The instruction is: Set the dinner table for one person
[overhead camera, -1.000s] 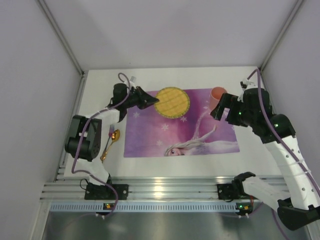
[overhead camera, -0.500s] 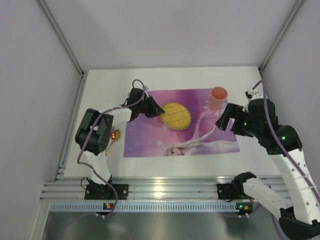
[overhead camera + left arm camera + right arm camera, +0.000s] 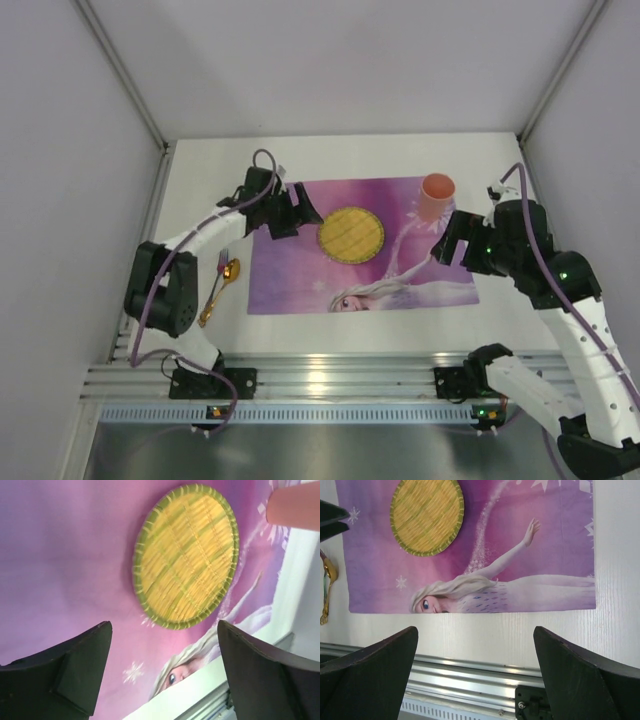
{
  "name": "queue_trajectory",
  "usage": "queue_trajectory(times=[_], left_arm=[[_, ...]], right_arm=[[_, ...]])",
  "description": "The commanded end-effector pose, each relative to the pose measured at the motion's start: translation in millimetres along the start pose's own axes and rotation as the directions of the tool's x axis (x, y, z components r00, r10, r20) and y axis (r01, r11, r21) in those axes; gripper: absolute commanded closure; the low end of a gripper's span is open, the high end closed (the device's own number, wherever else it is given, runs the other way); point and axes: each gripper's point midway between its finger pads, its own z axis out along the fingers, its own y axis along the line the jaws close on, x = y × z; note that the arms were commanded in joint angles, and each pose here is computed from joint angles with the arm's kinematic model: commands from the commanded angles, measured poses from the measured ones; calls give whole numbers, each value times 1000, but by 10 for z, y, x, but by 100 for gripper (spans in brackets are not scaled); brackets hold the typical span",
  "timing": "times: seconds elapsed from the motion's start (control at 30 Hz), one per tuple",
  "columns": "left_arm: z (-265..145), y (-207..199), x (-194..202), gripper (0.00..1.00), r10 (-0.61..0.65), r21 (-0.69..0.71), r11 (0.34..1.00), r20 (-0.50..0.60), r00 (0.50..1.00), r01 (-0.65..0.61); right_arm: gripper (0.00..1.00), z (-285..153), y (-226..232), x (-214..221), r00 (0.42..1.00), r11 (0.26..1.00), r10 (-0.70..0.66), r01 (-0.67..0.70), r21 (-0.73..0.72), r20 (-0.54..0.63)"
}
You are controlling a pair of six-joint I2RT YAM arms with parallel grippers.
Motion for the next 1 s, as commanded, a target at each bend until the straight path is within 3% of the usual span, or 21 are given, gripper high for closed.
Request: queue_trajectory(times=[0.0, 0.03, 0.1, 0.2, 0.43, 0.67, 0.8, 0.97], left_arm=[[-753, 211, -136, 7, 105, -215, 973, 63, 992, -89], [-909, 438, 18, 6, 110, -316, 943, 5, 994, -103], [-1151, 694, 69, 5, 159, -450, 882, -4, 987, -143], [-1483, 1157, 195, 5, 172, -657, 737, -45, 984, -159], [-1622, 1708, 433, 8, 100, -775, 604, -156, 983, -185], [-1705, 1996, 381, 10, 33, -819, 537, -219, 975, -202], [-1629, 2173, 435, 13, -32, -806, 550, -280, 960, -216], [-1444, 2324, 631, 25, -94, -791, 564, -348, 933, -238]], right_arm=[[0, -35, 23, -60, 999, 1000, -14, 14, -23, 31], [0, -26, 24, -70, 999, 1000, -16, 17, -23, 35], [0, -7, 58, -37, 1000, 999, -15, 16, -44, 19], [0, 44, 90, 7, 1000, 998, -19, 19, -64, -3], [0, 122, 132, 105, 998, 994, -44, 39, -100, -47], [0, 97, 134, 113, 997, 994, -53, 47, -101, -54], [0, 101, 89, 136, 996, 995, -65, 60, -81, -60], [0, 127, 43, 133, 996, 996, -70, 67, -55, -62]])
